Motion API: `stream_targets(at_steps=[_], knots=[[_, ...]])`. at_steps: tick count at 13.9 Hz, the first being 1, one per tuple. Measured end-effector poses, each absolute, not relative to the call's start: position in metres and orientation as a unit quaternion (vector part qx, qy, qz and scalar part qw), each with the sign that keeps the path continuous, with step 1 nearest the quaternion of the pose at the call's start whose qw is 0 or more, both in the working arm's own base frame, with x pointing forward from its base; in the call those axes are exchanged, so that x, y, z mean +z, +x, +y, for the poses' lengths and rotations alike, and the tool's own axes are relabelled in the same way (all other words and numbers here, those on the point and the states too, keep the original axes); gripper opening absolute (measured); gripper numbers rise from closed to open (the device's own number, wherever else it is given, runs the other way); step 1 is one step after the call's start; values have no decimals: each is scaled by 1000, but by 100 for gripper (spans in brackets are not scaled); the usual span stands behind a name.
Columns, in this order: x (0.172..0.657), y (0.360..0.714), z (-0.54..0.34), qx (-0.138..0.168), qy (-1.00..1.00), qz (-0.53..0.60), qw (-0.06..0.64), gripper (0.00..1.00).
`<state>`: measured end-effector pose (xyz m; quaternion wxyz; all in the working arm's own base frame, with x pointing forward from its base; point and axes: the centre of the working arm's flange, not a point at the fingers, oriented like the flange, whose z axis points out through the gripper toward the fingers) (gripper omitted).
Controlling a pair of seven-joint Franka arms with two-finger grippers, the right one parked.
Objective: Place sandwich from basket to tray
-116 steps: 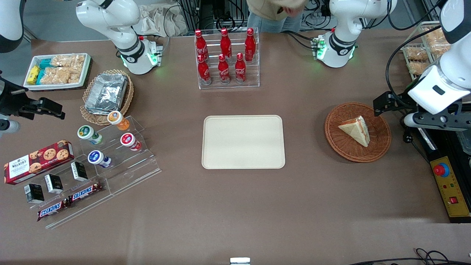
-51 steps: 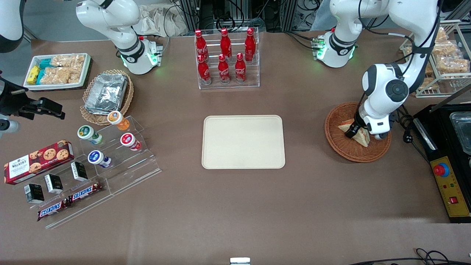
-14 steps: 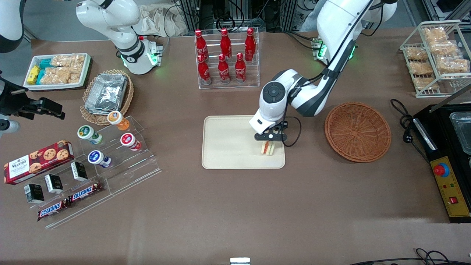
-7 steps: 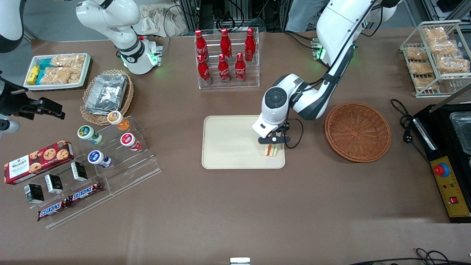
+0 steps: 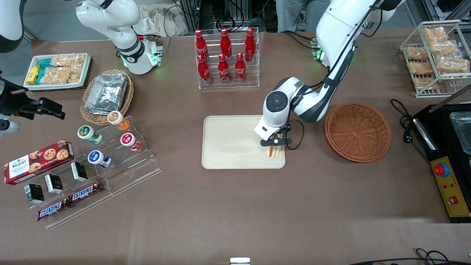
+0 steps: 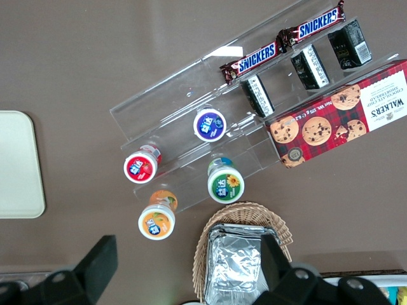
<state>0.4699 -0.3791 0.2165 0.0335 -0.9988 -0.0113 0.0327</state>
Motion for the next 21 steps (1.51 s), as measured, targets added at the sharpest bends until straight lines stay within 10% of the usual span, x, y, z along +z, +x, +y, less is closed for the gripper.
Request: stream_targets(at_steps=[7, 13, 21], knots=[[217, 470, -379, 31, -999, -12, 32, 100], [246, 484, -381, 19, -999, -18, 29, 100], [488, 550, -290, 38, -999, -16, 10, 100]])
